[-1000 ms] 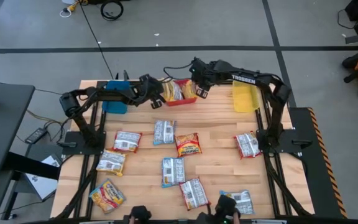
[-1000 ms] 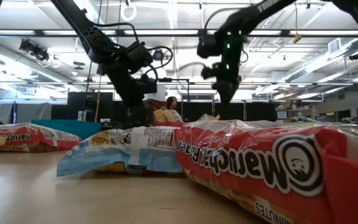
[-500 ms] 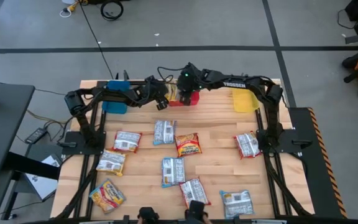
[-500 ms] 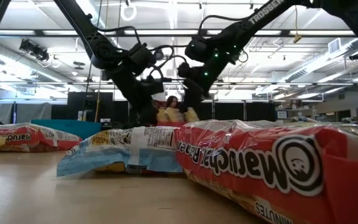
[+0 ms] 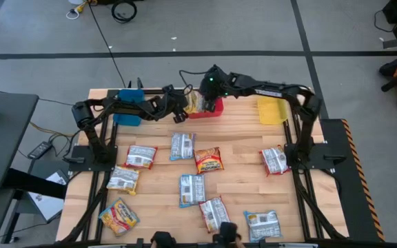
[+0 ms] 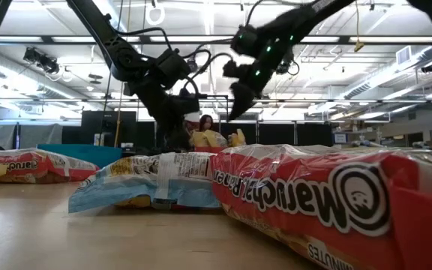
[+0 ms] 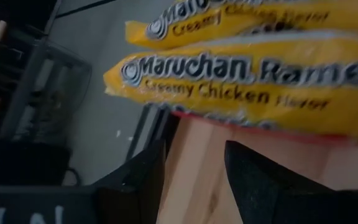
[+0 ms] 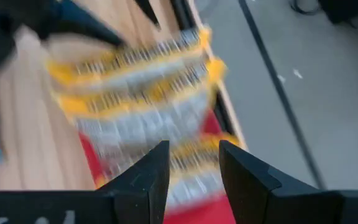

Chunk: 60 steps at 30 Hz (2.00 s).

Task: Sort Maruchan noodles
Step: Put the right yellow noodle pack into the red bin, then put the yellow noodle pack into the red bin

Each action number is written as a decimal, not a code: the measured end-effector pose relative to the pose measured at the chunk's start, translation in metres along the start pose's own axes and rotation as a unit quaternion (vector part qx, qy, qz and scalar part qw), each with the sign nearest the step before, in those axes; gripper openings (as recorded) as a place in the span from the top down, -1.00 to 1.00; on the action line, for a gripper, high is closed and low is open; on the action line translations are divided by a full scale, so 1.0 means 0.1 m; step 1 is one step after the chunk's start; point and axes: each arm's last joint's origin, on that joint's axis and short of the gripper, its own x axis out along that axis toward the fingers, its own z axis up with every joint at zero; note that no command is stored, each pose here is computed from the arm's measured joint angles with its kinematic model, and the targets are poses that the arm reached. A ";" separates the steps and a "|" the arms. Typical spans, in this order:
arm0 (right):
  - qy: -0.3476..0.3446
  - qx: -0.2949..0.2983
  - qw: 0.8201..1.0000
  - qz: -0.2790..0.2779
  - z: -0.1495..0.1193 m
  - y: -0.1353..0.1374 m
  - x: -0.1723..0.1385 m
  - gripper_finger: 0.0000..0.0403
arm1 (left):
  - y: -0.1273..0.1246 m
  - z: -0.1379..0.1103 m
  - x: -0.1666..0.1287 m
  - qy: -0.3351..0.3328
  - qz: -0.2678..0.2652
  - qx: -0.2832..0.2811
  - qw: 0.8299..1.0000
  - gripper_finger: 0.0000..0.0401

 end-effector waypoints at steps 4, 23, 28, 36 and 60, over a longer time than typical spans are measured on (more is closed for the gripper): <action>0.072 -0.020 0.997 -0.031 -0.14 -0.11 -0.11 0.29 | 0.00 0.00 0.00 0.001 -0.003 0.001 1.000 0.14; 0.079 -0.008 0.997 0.008 -0.42 0.07 0.78 0.33 | 0.10 0.02 0.03 -0.028 0.004 -0.057 0.998 0.14; 0.078 0.009 0.997 0.004 -0.38 0.02 0.61 0.33 | 0.25 0.02 -0.13 -0.012 0.019 -0.056 0.998 0.14; 0.105 0.008 0.994 -0.031 -0.30 0.03 0.12 0.33 | 0.52 -0.05 -0.94 0.059 -0.004 -0.058 0.997 0.14; -0.014 -0.074 0.997 -0.016 -0.24 1.59 -1.17 0.33 | -0.66 -0.42 -3.06 0.182 -0.437 -0.136 0.870 0.14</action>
